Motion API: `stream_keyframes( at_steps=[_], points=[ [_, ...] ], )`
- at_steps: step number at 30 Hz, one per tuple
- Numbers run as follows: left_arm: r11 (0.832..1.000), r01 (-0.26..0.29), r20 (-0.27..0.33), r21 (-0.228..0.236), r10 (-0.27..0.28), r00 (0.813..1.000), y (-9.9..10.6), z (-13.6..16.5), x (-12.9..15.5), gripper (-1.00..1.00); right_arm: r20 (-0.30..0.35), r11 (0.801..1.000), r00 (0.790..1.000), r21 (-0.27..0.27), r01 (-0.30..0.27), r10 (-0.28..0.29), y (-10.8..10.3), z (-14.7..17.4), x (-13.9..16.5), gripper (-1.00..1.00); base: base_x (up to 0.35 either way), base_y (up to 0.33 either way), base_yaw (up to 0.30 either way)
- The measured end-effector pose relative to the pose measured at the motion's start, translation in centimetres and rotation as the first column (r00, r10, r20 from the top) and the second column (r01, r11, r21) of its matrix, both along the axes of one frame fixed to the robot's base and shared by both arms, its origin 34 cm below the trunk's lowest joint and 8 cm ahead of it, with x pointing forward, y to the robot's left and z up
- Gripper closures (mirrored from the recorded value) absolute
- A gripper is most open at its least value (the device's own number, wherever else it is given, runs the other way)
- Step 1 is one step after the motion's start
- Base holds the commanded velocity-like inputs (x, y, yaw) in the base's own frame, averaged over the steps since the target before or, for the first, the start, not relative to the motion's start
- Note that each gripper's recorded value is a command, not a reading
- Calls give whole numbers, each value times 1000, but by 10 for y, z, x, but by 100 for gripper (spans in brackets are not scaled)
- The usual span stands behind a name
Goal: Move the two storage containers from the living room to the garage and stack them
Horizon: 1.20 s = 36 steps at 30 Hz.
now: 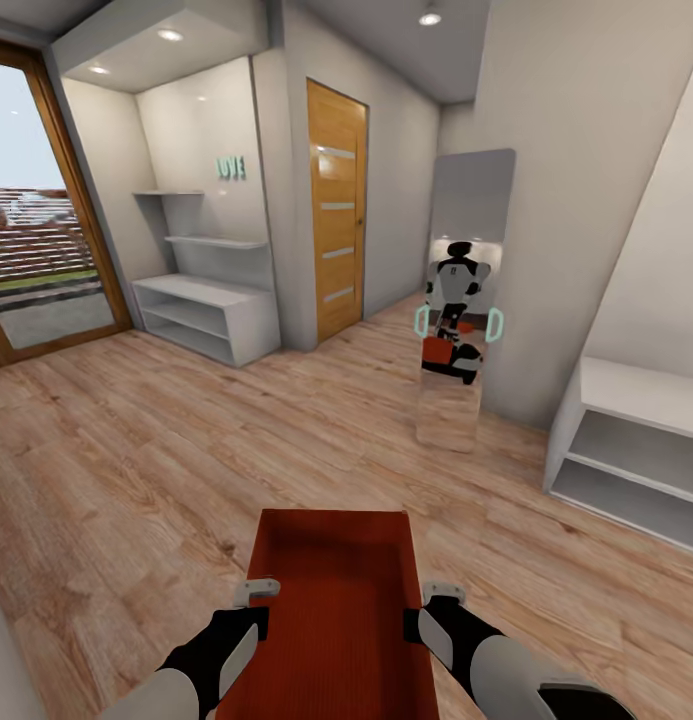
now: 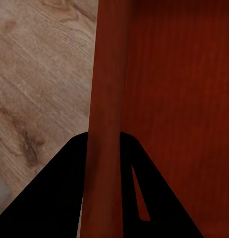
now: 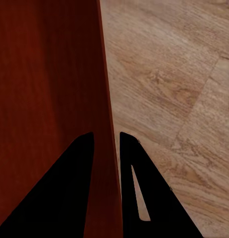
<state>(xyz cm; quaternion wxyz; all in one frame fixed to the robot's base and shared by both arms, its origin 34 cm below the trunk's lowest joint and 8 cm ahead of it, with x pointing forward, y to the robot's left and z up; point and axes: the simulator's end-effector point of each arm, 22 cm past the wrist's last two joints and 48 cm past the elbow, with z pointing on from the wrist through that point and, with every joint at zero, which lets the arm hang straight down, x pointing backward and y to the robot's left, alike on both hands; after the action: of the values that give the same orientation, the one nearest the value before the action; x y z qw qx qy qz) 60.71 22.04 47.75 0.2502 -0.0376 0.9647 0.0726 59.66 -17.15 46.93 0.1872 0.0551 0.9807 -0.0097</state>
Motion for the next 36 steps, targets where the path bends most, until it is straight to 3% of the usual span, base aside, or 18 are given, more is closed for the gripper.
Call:
stream_keyframes(
  at_steps=[9, 25, 36],
  points=[
    [1000, 0, -2, 0, 0, 1000, 0, 0, 0, 100, -2, 1000, 1000, 0, -1, 1, 0, 0, 0, 100, 270, 0, 59],
    [1000, 3, -5, 3, -3, 1000, 0, 0, -1, 100, -5, 1000, 1000, 3, 4, -4, 0, -1, -3, 100, 269, 0, 247],
    [1000, 3, -13, 3, -3, 1000, 0, -1, -2, 100, -13, 1000, 1000, 3, 4, -4, 0, -2, -4, 100, 269, 0, 32]
  ],
)
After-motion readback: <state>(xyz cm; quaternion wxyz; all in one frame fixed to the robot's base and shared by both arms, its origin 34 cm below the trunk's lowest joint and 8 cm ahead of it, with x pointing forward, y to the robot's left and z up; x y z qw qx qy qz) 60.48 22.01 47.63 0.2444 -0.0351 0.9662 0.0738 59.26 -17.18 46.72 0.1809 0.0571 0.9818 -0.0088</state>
